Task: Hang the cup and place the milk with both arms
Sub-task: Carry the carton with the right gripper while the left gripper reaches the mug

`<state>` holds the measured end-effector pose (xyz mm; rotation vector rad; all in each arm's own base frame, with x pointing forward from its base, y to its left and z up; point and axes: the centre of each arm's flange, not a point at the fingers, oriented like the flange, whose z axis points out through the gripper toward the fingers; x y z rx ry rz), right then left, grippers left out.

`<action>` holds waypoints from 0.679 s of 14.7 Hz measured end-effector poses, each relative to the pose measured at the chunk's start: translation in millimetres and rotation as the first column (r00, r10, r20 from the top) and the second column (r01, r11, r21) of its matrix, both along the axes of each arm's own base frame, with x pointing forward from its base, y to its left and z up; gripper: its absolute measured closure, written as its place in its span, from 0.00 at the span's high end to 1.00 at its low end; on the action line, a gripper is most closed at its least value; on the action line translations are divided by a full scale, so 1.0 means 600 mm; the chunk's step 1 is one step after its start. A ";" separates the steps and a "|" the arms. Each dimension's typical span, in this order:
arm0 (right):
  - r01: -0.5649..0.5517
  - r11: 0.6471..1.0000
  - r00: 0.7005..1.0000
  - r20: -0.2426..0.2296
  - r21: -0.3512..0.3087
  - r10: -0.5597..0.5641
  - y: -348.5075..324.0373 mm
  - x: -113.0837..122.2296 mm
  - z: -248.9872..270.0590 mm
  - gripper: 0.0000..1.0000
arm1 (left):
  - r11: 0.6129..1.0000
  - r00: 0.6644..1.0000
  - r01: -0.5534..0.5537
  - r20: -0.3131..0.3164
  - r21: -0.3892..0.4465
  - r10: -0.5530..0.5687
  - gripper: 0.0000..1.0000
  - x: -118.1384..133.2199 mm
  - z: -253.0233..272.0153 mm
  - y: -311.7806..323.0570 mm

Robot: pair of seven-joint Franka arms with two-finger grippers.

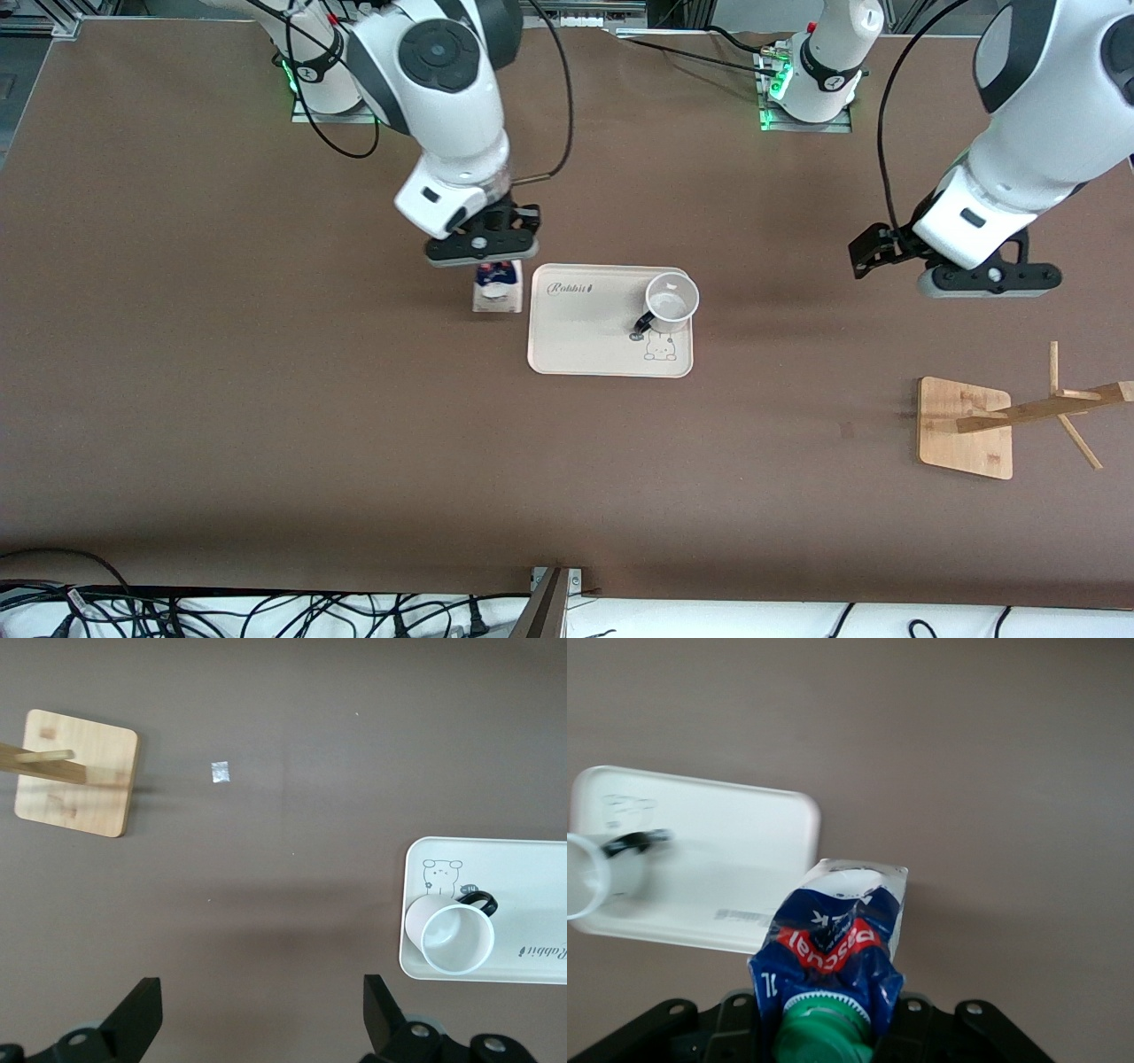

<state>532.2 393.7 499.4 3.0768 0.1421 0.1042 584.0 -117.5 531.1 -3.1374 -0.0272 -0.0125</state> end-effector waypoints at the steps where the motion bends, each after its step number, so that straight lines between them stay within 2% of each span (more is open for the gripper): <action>1: 0.006 1.000 1.000 -0.006 -0.027 -0.006 -0.051 0.016 0.025 0.37 | 1.000 1.000 0.018 -0.007 -0.001 -0.018 1.00 0.001 -0.009 -0.018; 4: 0.029 0.997 0.999 -0.019 -0.065 -0.030 -0.222 0.064 0.094 0.37 | 0.998 0.997 0.058 -0.051 0.001 -0.058 1.00 0.003 -0.048 -0.057; 6: 0.044 0.997 0.998 -0.051 -0.057 -0.047 -0.322 0.077 0.125 0.37 | 0.996 0.991 0.091 -0.101 0.004 -0.090 1.00 0.005 -0.096 -0.084; 8: 0.049 0.998 0.995 -0.086 -0.030 -0.051 -0.398 0.083 0.140 0.37 | 0.988 0.976 0.153 -0.155 0.005 -0.150 1.00 -0.004 -0.150 -0.146; 10: 0.032 0.999 0.990 -0.137 0.037 -0.026 -0.485 0.091 0.138 0.37 | 0.970 0.954 0.244 -0.177 -0.006 -0.241 1.00 -0.031 -0.206 -0.243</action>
